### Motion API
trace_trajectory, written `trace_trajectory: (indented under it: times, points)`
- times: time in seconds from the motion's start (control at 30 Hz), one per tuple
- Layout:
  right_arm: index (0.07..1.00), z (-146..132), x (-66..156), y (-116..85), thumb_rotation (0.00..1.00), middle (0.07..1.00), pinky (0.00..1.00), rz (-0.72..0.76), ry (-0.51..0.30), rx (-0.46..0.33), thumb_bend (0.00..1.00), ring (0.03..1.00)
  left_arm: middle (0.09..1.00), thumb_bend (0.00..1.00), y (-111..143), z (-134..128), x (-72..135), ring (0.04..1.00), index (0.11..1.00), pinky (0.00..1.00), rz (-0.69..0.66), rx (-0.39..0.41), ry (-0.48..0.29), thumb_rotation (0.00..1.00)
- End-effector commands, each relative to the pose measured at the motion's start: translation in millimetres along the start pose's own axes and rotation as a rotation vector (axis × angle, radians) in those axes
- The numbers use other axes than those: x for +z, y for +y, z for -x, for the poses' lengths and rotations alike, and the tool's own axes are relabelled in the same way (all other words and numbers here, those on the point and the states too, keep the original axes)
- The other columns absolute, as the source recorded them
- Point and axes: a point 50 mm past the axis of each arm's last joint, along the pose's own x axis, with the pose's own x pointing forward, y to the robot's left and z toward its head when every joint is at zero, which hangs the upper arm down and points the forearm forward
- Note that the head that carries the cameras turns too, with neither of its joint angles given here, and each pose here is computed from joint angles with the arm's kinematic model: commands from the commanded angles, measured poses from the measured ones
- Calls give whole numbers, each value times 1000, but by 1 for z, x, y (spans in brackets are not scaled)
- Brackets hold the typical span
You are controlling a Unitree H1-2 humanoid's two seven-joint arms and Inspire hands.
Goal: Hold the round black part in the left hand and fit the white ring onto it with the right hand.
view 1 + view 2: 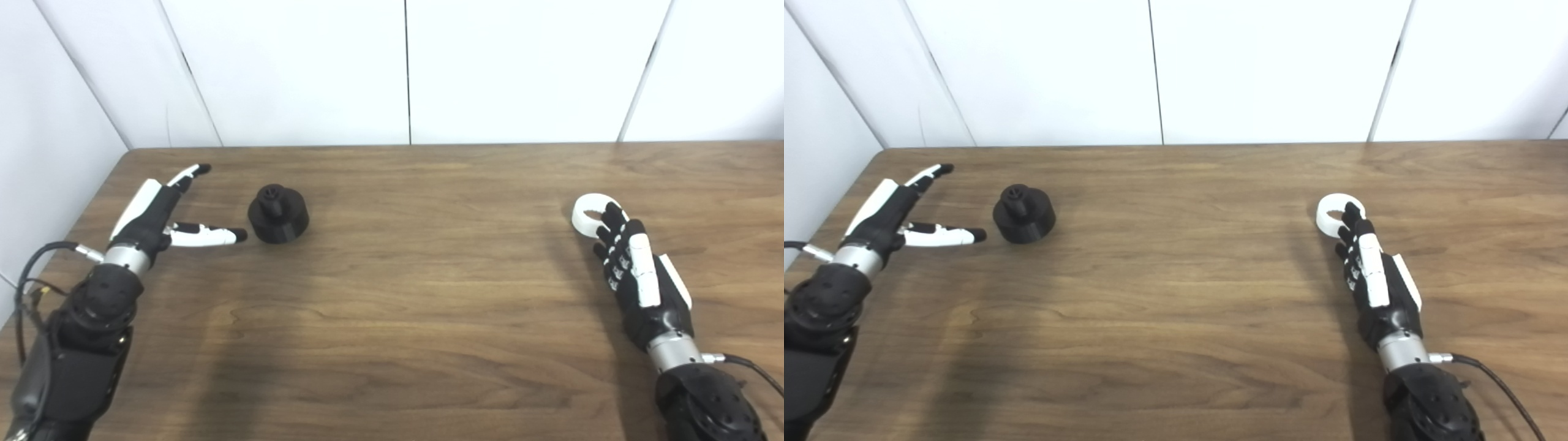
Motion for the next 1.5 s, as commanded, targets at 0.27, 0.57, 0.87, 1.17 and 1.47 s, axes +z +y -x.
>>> trace_trajectory:
  times: [0.27,0.57,0.87,1.17,1.47]
  points:
    - [982,-6,24,-2,1000,1000,1000,7,-93,12,543,1000,974,980,22,-36,18,1000,880,996,-94,-29,-20,216]
    - [980,-5,24,-3,1000,1000,1000,15,-92,8,540,1000,978,979,17,-40,18,1000,871,985,-110,-48,17,230]
    - [985,-4,23,-3,1000,1000,1000,13,-91,13,546,1000,977,956,10,-44,26,996,882,951,-115,-55,11,237]
    - [986,-2,22,-4,1000,1000,1000,16,-93,11,537,1000,976,962,3,-50,33,1000,874,963,-110,-49,-10,240]
    - [987,-1,21,-4,1000,1000,1000,17,-87,11,543,1000,975,977,-1,-53,39,1000,879,994,-116,-58,-41,252]
